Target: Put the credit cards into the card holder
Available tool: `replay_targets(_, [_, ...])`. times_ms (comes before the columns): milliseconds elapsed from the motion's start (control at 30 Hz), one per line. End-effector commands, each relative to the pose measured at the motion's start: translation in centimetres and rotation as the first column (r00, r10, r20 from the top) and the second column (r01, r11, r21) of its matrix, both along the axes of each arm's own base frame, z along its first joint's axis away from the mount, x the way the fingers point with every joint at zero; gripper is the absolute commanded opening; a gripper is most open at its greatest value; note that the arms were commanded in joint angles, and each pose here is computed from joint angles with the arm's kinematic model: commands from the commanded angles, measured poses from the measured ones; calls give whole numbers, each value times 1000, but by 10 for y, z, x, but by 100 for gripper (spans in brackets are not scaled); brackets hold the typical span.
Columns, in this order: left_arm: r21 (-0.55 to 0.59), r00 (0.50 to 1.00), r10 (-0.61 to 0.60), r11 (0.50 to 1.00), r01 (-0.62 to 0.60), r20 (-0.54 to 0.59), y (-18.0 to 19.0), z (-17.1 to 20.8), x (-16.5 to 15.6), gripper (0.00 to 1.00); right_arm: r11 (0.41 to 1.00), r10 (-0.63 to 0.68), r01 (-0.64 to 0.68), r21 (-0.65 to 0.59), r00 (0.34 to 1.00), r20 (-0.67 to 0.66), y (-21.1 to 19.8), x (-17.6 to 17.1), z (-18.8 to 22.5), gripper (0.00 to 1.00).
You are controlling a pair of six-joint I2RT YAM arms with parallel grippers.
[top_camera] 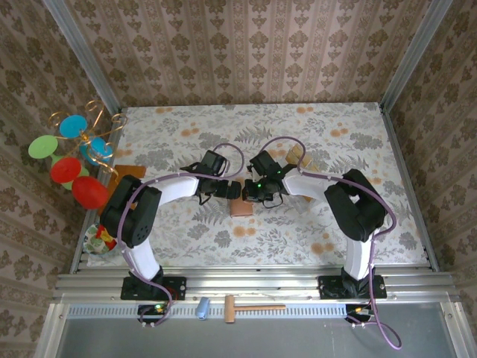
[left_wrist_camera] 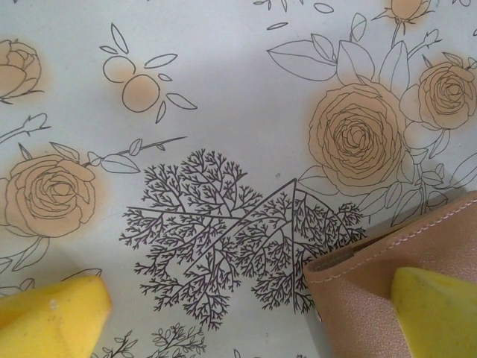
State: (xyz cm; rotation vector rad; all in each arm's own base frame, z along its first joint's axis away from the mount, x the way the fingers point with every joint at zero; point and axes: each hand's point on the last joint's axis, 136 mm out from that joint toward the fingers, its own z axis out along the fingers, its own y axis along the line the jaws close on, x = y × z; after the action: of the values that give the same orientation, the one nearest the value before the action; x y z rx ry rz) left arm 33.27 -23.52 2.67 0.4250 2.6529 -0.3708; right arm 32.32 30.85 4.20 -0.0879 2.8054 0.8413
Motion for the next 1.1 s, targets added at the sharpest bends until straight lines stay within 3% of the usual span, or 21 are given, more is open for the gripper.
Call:
replay_targets(0, [85,993,46,996,-37,-108,24,-31,-23,100,1000,0,0,1,999,-34,5,-2,-11,0])
replay_targets(567, [84,993,45,996,-36,-107,24,-30,-25,100,995,-72,64,-82,992,-108,-22,-23,-55,0])
replay_targets(1067, [88,993,46,995,-36,-106,25,-28,-25,100,970,-238,224,-94,953,-186,-54,-32,-86,0])
